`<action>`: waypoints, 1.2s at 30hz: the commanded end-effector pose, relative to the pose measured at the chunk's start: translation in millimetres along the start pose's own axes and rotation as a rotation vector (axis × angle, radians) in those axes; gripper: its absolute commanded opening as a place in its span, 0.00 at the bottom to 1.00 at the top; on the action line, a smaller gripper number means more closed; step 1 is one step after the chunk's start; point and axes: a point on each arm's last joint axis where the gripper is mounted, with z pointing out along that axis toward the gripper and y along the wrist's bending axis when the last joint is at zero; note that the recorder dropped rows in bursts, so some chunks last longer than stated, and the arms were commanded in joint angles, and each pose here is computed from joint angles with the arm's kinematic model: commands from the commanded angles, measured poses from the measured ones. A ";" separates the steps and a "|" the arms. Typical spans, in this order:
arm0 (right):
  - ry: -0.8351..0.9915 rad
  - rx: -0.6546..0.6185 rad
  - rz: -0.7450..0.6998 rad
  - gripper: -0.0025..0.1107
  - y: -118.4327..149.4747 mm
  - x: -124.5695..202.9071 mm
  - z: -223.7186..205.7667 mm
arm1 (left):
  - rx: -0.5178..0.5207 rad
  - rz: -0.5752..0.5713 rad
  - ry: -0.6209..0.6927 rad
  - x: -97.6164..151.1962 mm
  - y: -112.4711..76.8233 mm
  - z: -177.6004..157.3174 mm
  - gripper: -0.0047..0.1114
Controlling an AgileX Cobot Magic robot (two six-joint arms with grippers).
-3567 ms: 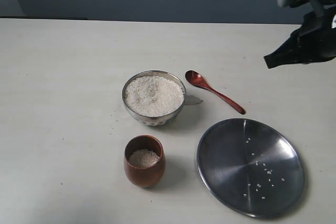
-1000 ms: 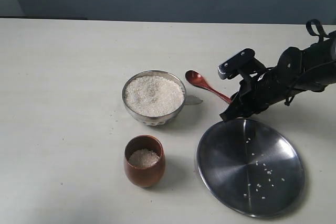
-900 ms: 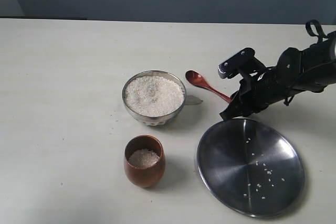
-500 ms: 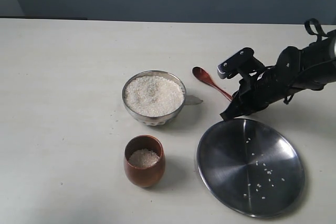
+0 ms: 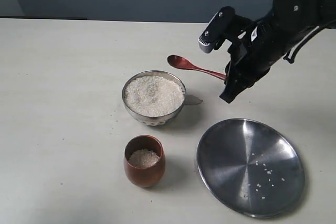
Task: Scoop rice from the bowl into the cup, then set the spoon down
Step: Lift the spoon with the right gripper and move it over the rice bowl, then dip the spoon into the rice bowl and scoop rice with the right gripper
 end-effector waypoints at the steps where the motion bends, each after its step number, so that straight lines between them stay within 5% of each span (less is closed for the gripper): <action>1: 0.148 0.146 -0.109 0.02 14.8 -18.0 -22.5 | 0.000 0.004 -0.012 0.1 0.0 0.2 0.05; 21: 0.393 0.569 -0.537 0.02 90.4 -71.6 -7.8 | 0.000 0.004 -0.012 0.1 0.0 0.2 0.05; 29: 0.395 0.543 -0.612 0.02 113.0 -76.7 11.8 | 0.000 0.004 -0.012 0.1 0.0 0.2 0.05; 36: 0.315 0.476 -0.511 0.02 120.6 -78.5 18.4 | 0.000 0.004 -0.012 0.1 0.0 0.2 0.05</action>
